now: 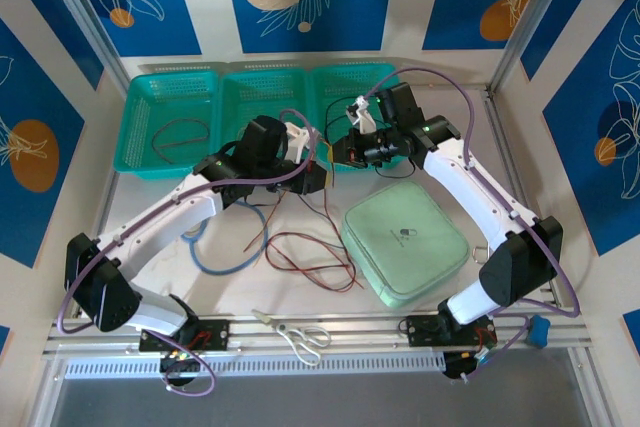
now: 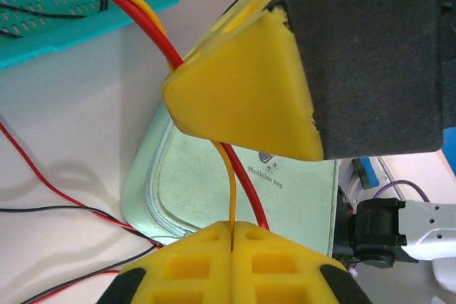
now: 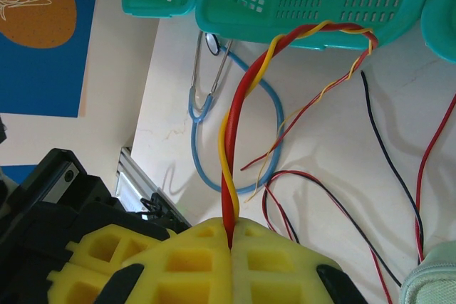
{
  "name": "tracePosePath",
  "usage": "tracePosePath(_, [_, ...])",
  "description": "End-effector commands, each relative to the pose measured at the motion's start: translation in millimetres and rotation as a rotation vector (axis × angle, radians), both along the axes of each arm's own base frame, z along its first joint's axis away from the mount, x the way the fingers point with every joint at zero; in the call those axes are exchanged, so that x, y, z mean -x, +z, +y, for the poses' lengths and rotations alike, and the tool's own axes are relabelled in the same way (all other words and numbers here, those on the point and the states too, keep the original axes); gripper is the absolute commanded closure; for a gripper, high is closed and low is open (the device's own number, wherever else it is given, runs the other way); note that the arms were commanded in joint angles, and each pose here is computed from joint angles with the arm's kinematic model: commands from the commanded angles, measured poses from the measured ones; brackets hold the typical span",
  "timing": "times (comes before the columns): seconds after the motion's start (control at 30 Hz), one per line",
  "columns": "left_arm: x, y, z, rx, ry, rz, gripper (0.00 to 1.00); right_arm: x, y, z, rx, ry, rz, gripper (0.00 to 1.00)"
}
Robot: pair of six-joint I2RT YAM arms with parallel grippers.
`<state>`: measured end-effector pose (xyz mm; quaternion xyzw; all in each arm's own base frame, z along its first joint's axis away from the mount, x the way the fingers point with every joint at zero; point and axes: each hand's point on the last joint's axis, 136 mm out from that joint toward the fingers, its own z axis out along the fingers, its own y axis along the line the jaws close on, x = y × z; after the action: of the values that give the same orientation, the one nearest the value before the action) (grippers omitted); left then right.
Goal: Untangle the cables
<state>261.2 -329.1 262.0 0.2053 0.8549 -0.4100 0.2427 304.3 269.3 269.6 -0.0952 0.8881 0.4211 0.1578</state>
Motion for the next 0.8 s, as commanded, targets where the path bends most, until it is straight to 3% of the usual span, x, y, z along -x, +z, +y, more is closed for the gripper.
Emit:
tracePosePath(0.0, [0,-2,-1,-0.008,0.008,-0.011,1.00,6,4,6,-0.022,0.034,0.013,1.00])
tracePosePath(0.03, [0,-2,-1,-0.007,0.011,-0.012,1.00,7,5,6,-0.027,0.038,0.015,0.98])
tracePosePath(0.2, [-9,-1,6,-0.020,0.074,-0.039,1.00,9,7,2,-0.045,0.026,0.024,0.66])
tracePosePath(0.27, [-12,0,8,-0.018,0.091,-0.046,1.00,9,6,-1,-0.056,0.016,0.033,0.61])
tracePosePath(0.53, [-16,-3,7,-0.022,0.087,-0.037,1.00,17,-4,-17,-0.044,-0.019,0.058,0.56])
tracePosePath(0.77, [-18,-3,1,-0.008,0.078,-0.029,1.00,21,-2,-25,-0.117,-0.048,0.103,0.56])
